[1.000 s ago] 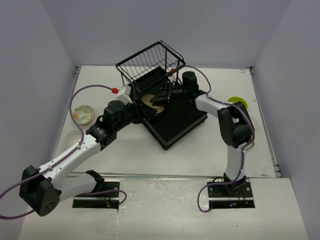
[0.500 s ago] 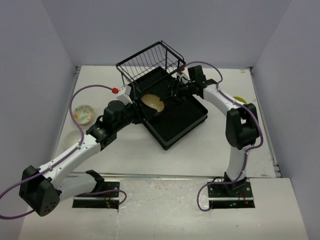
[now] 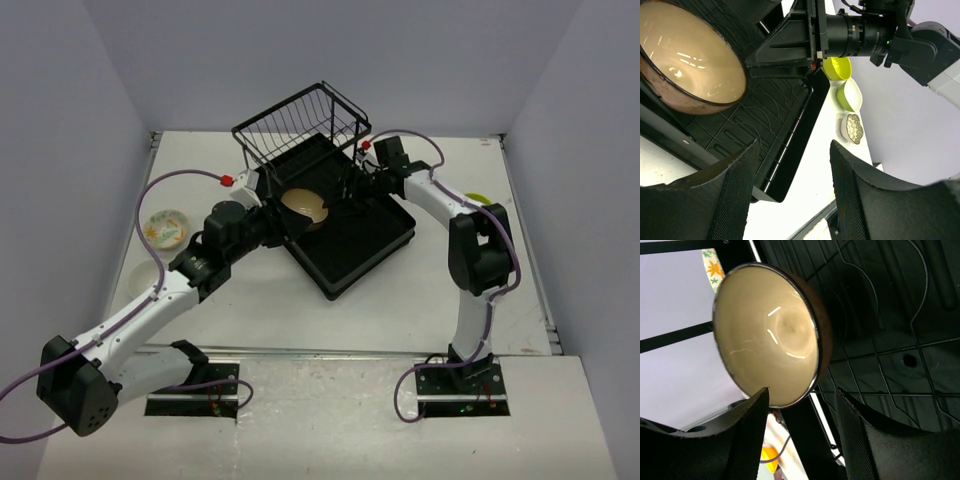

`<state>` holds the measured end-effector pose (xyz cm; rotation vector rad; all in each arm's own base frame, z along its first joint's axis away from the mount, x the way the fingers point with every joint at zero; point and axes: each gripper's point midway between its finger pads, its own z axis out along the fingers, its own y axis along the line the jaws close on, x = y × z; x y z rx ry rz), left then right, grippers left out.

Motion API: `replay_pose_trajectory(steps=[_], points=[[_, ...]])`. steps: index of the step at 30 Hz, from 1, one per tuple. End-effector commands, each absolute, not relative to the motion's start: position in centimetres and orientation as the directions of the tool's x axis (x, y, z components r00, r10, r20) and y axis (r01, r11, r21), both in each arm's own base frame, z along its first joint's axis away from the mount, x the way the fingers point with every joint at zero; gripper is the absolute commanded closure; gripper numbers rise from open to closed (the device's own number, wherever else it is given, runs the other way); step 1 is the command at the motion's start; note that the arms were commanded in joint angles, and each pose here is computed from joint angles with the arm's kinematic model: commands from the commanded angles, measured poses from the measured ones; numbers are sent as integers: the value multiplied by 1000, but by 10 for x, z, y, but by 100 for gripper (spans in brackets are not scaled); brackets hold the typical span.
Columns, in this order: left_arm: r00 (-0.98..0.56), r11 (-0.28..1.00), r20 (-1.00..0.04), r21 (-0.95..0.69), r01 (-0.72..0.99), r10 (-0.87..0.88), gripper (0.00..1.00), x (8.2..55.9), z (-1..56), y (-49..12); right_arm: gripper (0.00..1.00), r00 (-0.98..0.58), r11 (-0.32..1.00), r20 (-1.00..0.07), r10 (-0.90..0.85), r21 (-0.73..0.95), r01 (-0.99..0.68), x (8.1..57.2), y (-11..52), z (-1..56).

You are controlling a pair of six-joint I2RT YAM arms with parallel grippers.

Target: Unload the bowls from the dish rack

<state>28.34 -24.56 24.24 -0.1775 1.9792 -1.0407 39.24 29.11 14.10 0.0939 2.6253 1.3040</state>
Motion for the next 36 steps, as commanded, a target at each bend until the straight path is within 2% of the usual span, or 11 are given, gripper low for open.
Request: replay_pose_trajectory(steps=[1,11,20,23,24,26,27,29,33,36], points=[[-603,651,-649,-712,264,-464,40,281,246,-240,44,-975,605,-153,159,796,-27,396,300,142],[-600,661,-652,-706,257,-464,40,280,246,-232,46,-983,592,-101,151,806,9,398,319,122],[-589,666,-661,-700,260,-465,39,280,253,-225,56,-980,601,-59,191,796,69,405,340,110],[-586,672,-666,-694,260,-461,39,279,254,-222,62,-978,600,-57,199,796,75,409,345,112],[-586,673,-667,-693,261,-460,39,278,254,-221,72,-978,598,-58,198,798,74,409,346,114],[-584,673,-667,-693,259,-462,40,277,254,-219,80,-977,586,-52,204,806,80,411,350,118],[-584,673,-667,-693,259,-463,39,277,255,-219,91,-976,590,-56,211,803,81,413,350,119],[-584,672,-668,-693,261,-461,39,276,255,-218,100,-974,599,-57,219,796,89,413,348,120],[-586,670,-667,-694,264,-460,39,276,256,-218,100,-972,608,-68,224,789,84,407,347,122],[-579,669,-672,-692,271,-461,39,276,263,-218,100,-967,633,-134,219,773,37,402,343,135]])
